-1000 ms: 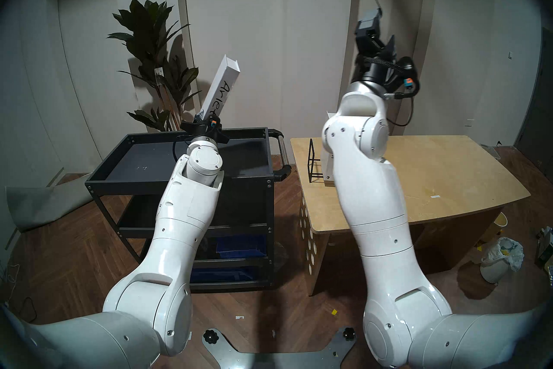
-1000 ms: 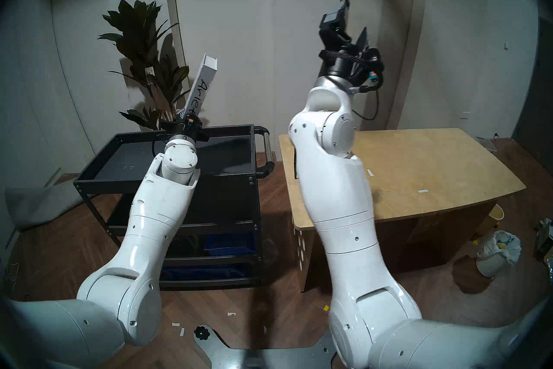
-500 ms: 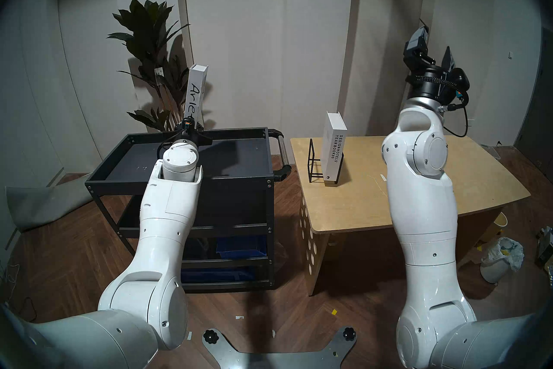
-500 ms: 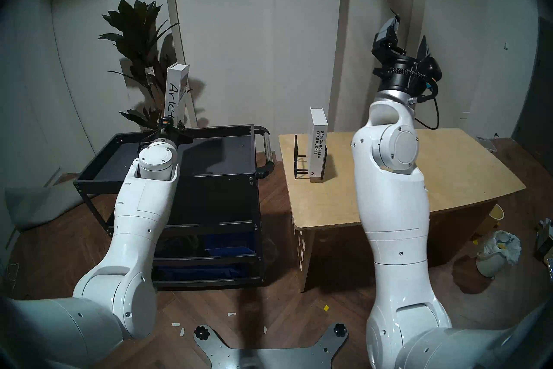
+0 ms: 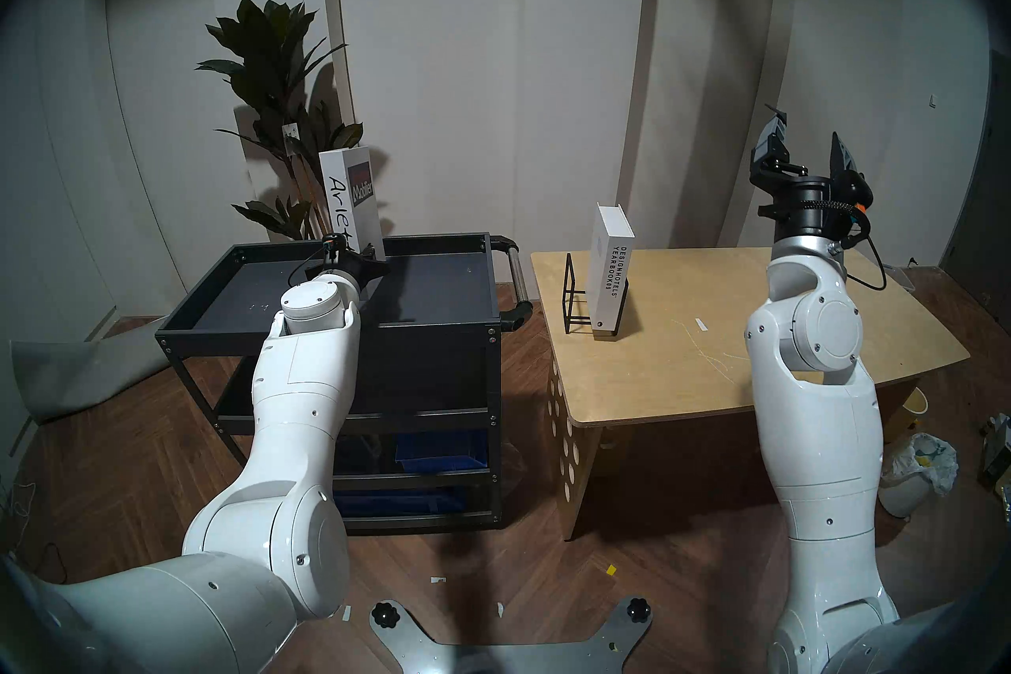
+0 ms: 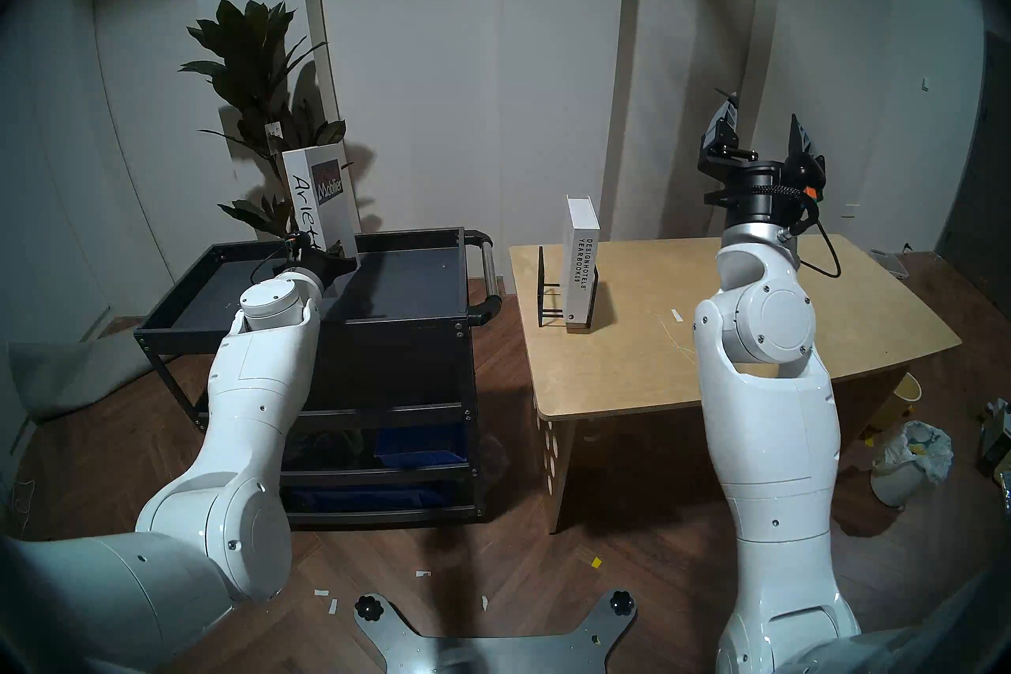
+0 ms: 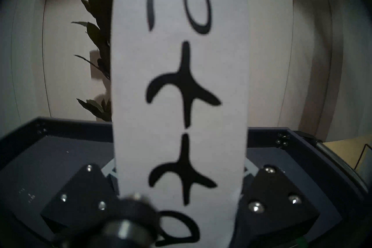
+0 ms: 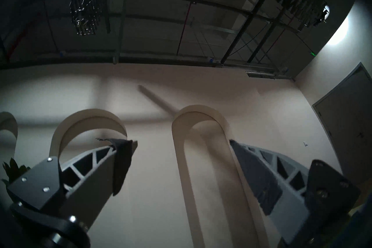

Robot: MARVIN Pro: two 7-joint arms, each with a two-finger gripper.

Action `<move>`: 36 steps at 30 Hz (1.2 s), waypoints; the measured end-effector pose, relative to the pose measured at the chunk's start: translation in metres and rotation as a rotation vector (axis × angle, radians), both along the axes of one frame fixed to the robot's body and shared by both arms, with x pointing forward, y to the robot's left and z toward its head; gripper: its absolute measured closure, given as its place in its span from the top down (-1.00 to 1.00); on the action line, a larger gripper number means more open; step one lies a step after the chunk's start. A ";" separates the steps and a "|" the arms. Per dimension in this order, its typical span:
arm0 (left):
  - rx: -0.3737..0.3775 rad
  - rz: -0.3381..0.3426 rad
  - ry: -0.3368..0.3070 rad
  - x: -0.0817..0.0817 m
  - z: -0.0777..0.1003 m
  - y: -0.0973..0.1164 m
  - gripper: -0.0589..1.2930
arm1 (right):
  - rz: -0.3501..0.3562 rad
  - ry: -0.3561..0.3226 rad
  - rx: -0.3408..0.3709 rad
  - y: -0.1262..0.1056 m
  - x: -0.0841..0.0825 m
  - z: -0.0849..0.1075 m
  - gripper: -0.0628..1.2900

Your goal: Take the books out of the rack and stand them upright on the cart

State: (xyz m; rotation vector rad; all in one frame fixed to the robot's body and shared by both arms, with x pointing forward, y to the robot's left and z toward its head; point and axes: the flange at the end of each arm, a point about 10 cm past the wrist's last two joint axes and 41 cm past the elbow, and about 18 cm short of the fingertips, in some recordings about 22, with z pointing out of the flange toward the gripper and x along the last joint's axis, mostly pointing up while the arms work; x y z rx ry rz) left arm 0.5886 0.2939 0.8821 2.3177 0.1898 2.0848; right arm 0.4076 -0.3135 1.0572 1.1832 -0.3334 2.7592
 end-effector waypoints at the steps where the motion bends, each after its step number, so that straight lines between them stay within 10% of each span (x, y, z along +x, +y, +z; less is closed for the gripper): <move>1: -0.020 -0.005 0.004 0.001 -0.002 -0.001 -0.11 | -0.010 0.009 -0.011 -0.003 -0.004 -0.001 0.90; 12: -0.098 -0.031 0.016 0.015 -0.007 -0.009 -0.11 | -0.100 0.092 -0.085 -0.024 -0.041 -0.006 0.90; 36: 0.085 0.048 -0.047 0.036 -0.004 -0.004 -0.11 | -0.167 0.297 -0.126 -0.031 -0.087 -0.019 0.90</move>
